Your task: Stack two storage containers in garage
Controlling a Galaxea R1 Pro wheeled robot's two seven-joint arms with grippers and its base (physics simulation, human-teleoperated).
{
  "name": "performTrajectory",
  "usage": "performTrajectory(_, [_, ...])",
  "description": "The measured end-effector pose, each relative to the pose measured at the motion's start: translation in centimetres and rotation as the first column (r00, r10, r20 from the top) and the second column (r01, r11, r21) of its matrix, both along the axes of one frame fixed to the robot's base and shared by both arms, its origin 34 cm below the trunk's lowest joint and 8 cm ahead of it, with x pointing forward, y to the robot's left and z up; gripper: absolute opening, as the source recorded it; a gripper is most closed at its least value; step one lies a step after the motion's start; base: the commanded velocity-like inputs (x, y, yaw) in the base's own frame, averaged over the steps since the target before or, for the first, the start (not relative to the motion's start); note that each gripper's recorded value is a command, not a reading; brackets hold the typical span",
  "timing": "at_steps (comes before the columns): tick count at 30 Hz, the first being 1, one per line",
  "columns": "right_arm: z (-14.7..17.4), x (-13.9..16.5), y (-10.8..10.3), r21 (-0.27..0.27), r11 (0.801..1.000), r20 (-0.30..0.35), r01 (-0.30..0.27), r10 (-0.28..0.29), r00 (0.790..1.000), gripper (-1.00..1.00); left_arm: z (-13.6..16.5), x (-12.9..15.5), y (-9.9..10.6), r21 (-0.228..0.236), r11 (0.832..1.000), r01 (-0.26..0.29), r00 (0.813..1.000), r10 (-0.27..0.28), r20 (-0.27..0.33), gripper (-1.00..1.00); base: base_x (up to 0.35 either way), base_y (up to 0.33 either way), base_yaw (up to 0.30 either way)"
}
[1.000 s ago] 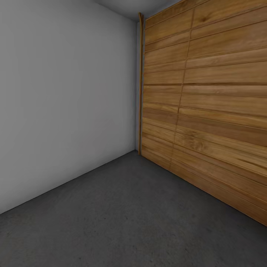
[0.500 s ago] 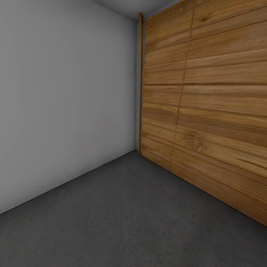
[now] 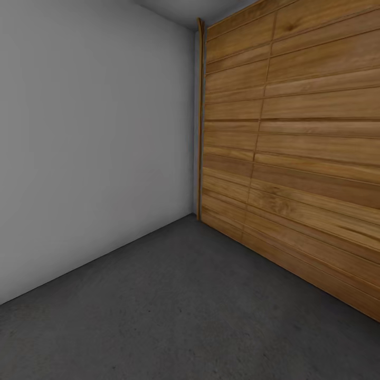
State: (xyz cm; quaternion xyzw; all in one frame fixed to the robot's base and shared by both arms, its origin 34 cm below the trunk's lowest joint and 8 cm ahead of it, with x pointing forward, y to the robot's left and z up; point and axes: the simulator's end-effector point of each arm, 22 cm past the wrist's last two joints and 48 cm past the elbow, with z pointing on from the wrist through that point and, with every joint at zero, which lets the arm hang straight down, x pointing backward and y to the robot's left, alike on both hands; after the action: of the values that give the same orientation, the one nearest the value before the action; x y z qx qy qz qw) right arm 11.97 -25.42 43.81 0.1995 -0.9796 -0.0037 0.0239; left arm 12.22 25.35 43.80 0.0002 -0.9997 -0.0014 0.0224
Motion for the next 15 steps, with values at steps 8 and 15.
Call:
performTrajectory(8, [0.0, 0.01, -0.01, -0.001, 1.0, 0.0, 0.0, 0.0, 1.0, 1.0, 0.0, 0.0, 0.0, 0.0, 1.0, 0.0, 1.0, 0.0, 0.0, 1.0, 0.0, 0.0, 0.0])
performTrajectory(15, [0.0, 0.01, -0.01, -0.001, 1.0, 0.0, 0.0, 0.0, 1.0, 1.0, 0.0, 0.0, 0.0, 0.0, 1.0, 0.001, 1.0, -0.001, 0.0, 1.0, 0.0, 0.0, 0.0])
